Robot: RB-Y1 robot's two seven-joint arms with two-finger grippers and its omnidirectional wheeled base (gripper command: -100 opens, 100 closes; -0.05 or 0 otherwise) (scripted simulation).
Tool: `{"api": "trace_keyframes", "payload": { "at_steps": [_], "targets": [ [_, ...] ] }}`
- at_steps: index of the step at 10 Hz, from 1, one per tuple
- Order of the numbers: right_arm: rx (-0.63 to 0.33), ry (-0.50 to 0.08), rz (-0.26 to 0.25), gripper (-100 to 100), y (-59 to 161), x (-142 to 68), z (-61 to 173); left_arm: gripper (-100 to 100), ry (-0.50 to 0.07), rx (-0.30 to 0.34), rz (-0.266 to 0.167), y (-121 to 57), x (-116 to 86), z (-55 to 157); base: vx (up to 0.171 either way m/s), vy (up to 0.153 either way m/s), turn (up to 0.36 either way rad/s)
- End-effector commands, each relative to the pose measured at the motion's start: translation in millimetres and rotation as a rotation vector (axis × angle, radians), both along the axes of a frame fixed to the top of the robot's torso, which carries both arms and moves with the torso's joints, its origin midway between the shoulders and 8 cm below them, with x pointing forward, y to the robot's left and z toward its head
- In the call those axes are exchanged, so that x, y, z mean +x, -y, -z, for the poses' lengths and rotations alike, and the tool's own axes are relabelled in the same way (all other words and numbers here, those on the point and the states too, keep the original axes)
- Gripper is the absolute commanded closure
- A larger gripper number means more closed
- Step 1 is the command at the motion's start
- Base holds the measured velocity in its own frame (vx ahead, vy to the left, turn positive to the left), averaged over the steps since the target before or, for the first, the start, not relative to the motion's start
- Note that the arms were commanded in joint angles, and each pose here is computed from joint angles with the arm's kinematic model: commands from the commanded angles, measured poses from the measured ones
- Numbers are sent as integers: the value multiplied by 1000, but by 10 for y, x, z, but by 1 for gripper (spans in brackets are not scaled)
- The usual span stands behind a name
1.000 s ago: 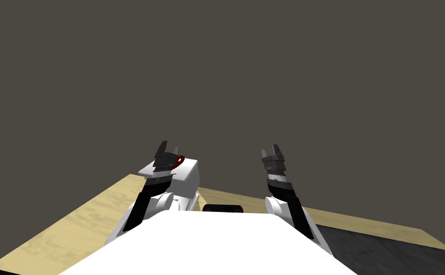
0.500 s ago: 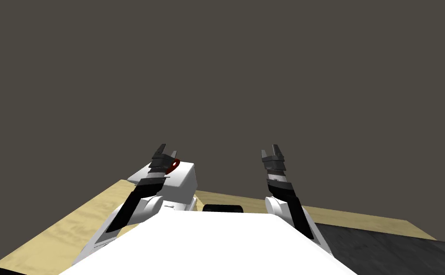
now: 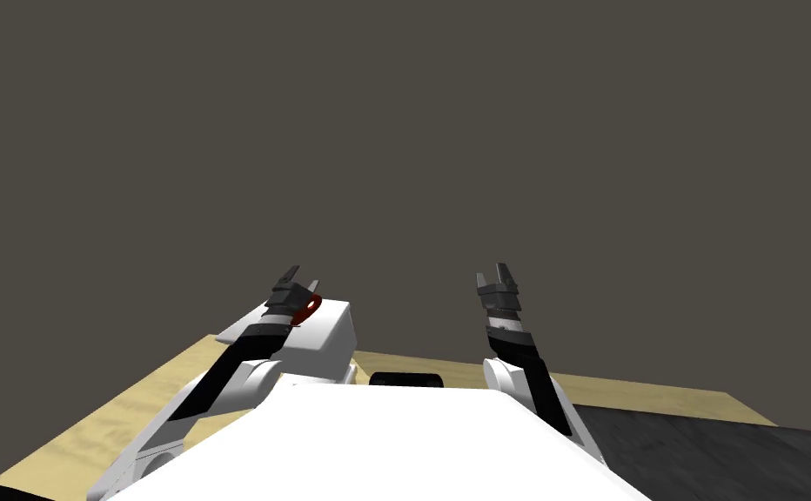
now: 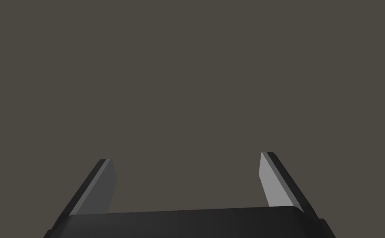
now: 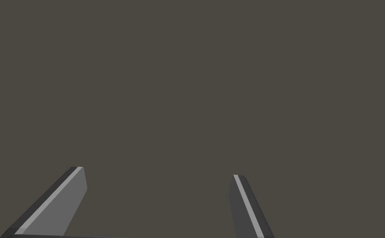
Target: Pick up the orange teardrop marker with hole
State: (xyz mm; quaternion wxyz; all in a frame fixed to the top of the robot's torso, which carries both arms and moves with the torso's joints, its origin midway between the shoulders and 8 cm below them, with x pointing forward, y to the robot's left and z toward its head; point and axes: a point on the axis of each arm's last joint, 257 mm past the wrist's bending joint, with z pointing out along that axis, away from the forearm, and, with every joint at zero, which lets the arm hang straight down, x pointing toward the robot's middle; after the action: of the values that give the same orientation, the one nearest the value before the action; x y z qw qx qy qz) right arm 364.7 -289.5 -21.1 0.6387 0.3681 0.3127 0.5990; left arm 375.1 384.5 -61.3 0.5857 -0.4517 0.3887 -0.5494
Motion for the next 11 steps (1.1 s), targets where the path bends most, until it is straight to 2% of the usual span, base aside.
{"api": "trace_keyframes", "payload": {
  "at_steps": [1,2,4,5,6,7,8,9,10,11],
  "targets": [
    [0,0,0,0,0,0,0,-100,-52,-44,1,-169,-15,70,56,13,-90],
    [0,0,0,0,0,0,0,-100,-67,-54,5,-174,-1,101,44,17,-26],
    [0,0,0,0,0,0,0,-100,-136,-118,9,-367,15,199,53,15,-57],
    [0,0,0,0,0,0,0,-100,-153,-134,7,-380,21,244,46,11,-30],
    [0,0,0,0,0,0,0,-100,-190,-170,8,-469,31,296,37,7,-52],
    [0,0,0,0,0,0,0,-100,-195,-179,7,-474,31,312,28,10,-26],
    [0,0,0,0,0,0,0,-100,-235,-220,5,-560,41,373,25,13,-45],
    [0,0,0,0,0,0,0,-100,-236,-228,5,-561,41,377,25,17,-22],
    [0,0,0,0,0,0,0,-100,-275,-272,3,-636,51,433,32,17,-35],
    [0,0,0,0,0,0,0,-100,-277,-279,3,-638,51,440,26,14,-23]
  ]
}}
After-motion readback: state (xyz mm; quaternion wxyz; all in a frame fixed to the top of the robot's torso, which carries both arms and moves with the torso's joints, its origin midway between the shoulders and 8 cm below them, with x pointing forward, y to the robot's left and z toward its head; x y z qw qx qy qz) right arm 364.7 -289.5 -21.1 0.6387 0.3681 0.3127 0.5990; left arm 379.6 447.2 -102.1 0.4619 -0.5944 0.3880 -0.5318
